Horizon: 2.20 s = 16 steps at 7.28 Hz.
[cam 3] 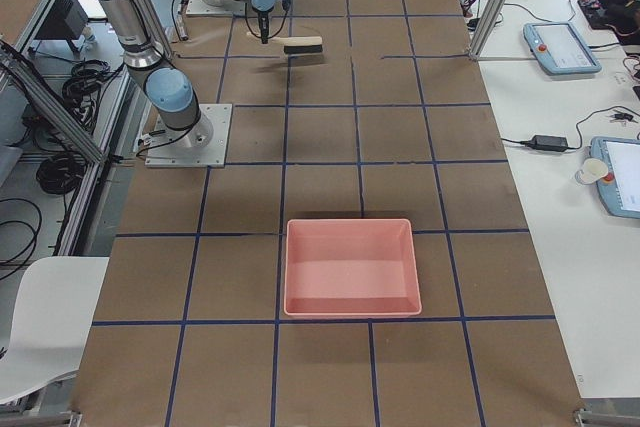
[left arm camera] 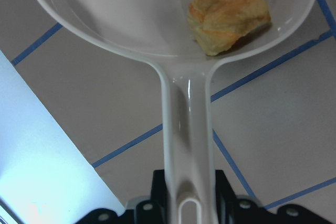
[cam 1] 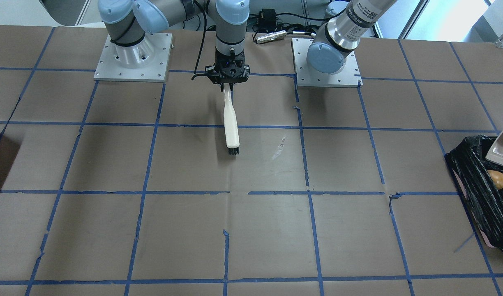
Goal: Sweep and dump trash in nearest bin
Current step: 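Tilt the dustpan over the black trash bin with the left gripper to dump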
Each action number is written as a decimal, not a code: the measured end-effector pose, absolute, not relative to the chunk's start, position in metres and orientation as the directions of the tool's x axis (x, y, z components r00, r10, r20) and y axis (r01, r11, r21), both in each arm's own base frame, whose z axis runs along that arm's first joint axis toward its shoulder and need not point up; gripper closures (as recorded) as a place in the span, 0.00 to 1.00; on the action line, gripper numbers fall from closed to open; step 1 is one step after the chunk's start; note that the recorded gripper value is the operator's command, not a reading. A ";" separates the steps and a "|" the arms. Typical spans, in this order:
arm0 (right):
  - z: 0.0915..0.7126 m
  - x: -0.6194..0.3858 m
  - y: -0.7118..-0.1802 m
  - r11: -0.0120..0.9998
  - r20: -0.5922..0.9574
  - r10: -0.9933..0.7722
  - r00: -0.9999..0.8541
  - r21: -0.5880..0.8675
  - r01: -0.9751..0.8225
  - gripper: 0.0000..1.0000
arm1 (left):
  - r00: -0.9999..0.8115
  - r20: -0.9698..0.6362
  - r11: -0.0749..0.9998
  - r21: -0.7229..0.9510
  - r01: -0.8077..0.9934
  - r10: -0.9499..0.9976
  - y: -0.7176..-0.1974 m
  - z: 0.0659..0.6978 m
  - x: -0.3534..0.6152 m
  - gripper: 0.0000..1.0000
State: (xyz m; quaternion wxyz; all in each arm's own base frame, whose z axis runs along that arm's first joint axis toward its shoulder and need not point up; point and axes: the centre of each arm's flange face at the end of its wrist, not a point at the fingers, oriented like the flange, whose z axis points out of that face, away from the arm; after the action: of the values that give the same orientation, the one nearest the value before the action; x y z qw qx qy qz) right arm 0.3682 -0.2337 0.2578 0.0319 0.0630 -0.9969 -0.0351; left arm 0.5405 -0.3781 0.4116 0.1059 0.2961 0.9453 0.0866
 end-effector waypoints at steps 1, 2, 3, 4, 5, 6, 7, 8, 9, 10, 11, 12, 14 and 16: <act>0.259 0.371 -0.224 0.993 0.058 -0.101 -0.993 0.072 -0.096 0.92 | -0.798 -0.156 0.807 0.235 0.542 0.582 -0.379 0.410 0.544 0.96; 0.258 0.375 -0.216 0.994 0.059 -0.082 -0.995 0.072 -0.077 0.92 | -0.790 -0.166 0.799 0.260 0.542 0.590 -0.381 0.411 0.545 0.96; 0.256 0.378 -0.209 0.994 0.063 -0.083 -0.995 0.075 -0.078 0.92 | -0.775 -0.179 0.782 0.315 0.538 0.606 -0.386 0.417 0.542 0.96; 0.255 0.380 -0.206 0.993 0.067 -0.093 -0.993 0.076 -0.088 0.92 | -0.757 -0.184 0.755 0.383 0.532 0.627 -0.392 0.422 0.537 0.96; 0.253 0.381 -0.204 0.991 0.072 -0.112 -0.991 0.079 -0.106 0.92 | -0.731 -0.186 0.717 0.455 0.528 0.656 -0.401 0.430 0.529 0.96; 0.251 0.380 -0.203 0.988 0.074 -0.135 -0.988 0.083 -0.128 0.92 | -0.704 -0.191 0.685 0.500 0.530 0.684 -0.413 0.440 0.517 0.96; 0.249 0.379 -0.202 0.985 0.077 -0.153 -0.985 0.088 -0.146 0.92 | -0.681 -0.202 0.662 0.535 0.525 0.703 -0.422 0.454 0.504 0.96; 0.247 0.378 -0.201 0.982 0.079 -0.170 -0.982 0.092 -0.162 0.92 | -0.666 -0.220 0.651 0.560 0.512 0.712 -0.424 0.472 0.494 0.96; 0.246 0.377 -0.201 0.981 0.081 -0.179 -0.981 0.093 -0.172 0.92 | -0.658 -0.230 0.646 0.574 0.503 0.717 -0.423 0.483 0.487 0.96; 0.246 0.376 -0.202 0.980 0.082 -0.181 -0.980 0.094 -0.173 0.92 | -0.651 -0.235 0.640 0.585 0.498 0.722 -0.423 0.491 0.482 0.96; 0.246 0.375 -0.203 0.981 0.083 -0.177 -0.981 0.094 -0.169 0.92 | -0.639 -0.243 0.634 0.591 0.499 0.730 -0.425 0.500 0.474 0.96; 0.246 0.374 -0.204 0.982 0.084 -0.169 -0.982 0.095 -0.161 0.92 | -0.623 -0.253 0.625 0.600 0.499 0.740 -0.429 0.512 0.460 0.96; 0.246 0.372 -0.205 0.986 0.089 -0.141 -0.986 0.097 -0.133 0.92 | -0.606 -0.250 0.608 0.613 0.504 0.755 -0.430 0.530 0.433 0.96; 0.244 0.373 -0.204 0.987 0.091 -0.132 -0.987 0.099 -0.123 0.90 | -0.590 -0.243 0.606 0.567 0.558 0.770 -0.442 0.534 0.413 0.96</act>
State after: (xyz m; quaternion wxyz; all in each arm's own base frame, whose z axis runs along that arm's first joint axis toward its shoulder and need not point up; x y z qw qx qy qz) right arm 0.3727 -0.2043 0.2442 0.0485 0.0642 -0.9957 -0.0467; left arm 0.4133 -0.4419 0.5336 0.2396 0.3844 0.8636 0.2216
